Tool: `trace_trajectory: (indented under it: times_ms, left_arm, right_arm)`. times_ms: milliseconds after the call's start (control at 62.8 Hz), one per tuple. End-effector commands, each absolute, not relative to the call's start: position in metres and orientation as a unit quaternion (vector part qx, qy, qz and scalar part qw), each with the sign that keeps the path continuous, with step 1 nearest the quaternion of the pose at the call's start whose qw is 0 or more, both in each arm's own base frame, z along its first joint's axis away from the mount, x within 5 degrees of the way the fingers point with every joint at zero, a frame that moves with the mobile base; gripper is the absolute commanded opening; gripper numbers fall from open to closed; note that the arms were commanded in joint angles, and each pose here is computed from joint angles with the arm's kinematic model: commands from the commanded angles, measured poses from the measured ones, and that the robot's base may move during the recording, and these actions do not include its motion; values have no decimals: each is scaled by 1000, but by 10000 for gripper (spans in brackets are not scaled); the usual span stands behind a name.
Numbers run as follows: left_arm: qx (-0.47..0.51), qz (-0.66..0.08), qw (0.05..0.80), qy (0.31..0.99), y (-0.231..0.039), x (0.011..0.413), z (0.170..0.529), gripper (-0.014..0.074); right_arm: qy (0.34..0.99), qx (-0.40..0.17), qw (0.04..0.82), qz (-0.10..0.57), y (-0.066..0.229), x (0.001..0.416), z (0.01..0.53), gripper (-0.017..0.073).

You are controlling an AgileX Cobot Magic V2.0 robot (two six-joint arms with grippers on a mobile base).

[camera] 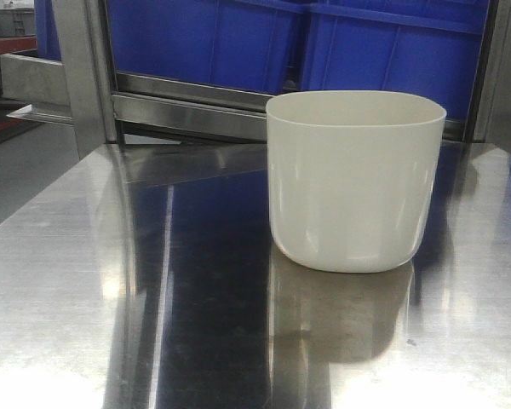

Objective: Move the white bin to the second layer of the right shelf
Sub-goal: 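Move the right gripper toward the white bin on the steel table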

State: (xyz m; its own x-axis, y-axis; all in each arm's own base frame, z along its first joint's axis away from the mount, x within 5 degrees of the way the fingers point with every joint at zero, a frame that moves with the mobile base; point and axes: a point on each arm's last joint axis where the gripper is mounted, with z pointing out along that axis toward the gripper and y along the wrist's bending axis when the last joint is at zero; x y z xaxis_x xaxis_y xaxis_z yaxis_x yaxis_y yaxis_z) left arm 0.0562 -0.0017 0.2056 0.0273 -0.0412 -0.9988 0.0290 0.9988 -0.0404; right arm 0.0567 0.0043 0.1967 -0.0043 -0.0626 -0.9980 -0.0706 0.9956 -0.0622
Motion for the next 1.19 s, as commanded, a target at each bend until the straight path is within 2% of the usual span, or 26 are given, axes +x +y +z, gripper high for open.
trace_trajectory:
  times_ms: [0, 764, 1178]
  left_arm:
    - [-8, -29, 741, 671, -1, 56, 205, 85]
    - [-8, -29, 741, 671, -1, 56, 205, 85]
    - [-8, -29, 741, 671, -1, 56, 205, 85]
  right_arm:
    - [670, -46, 741, -8, 3, 55, 206, 55]
    - [671, -46, 740, -8, 3, 55, 209, 55]
    - [776, -68, 627, 3, 7, 62, 260, 55]
